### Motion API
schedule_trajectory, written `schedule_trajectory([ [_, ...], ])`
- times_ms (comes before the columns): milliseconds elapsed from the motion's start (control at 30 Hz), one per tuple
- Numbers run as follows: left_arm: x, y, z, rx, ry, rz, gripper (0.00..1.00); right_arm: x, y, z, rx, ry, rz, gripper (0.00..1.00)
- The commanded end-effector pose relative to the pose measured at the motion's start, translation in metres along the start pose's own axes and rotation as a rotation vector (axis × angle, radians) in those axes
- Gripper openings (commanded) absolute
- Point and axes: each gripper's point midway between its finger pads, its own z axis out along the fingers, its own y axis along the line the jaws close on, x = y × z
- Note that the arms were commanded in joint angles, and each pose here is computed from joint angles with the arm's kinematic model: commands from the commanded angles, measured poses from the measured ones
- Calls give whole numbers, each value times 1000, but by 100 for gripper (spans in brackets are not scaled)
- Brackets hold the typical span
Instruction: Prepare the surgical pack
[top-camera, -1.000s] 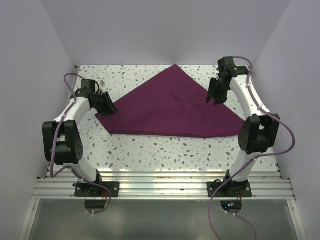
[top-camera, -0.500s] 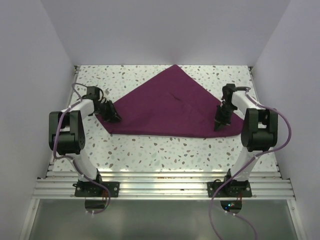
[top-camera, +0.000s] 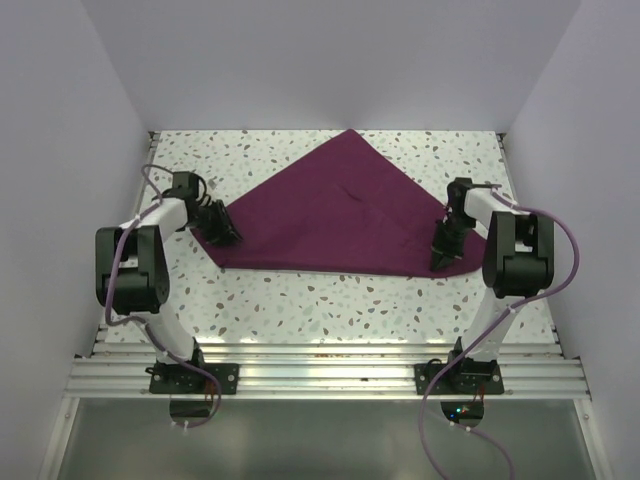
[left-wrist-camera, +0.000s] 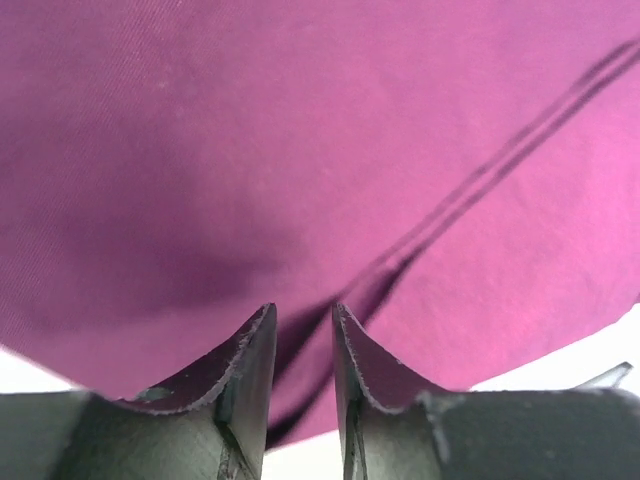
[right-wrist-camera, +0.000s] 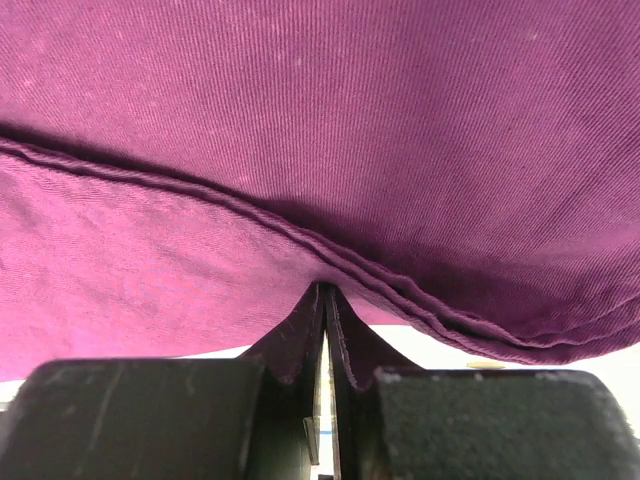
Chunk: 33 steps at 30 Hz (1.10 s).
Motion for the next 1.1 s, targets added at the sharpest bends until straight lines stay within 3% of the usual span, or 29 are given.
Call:
schedule_trajectory([
  [0, -16, -32, -44, 15, -108, 108, 33, -12, 5, -17, -22, -60, -32, 6],
  [167, 19, -56, -59, 62, -72, 172, 24, -20, 37, -56, -164, -119, -47, 8],
  [267, 47, -62, -54, 93, 7, 189, 12, -16, 60, -74, -232, -111, -91, 8],
  [433, 66, -69, -42, 128, 82, 193, 1, 2, 90, -71, -328, -47, -132, 9],
  [700, 81, -56, -6, 134, 192, 152, 0, 19, 63, -6, -221, 83, -108, 9],
  [833, 75, -31, 25, 48, 204, 160, 0, 19, 43, 23, -127, 103, -101, 9],
  [933, 67, -11, 36, -26, 212, 161, 0, 14, 36, 25, -81, 102, -99, 8],
  [1067, 42, -17, 13, -36, 144, 179, 0, 5, 41, 5, -90, 56, -109, 9],
])
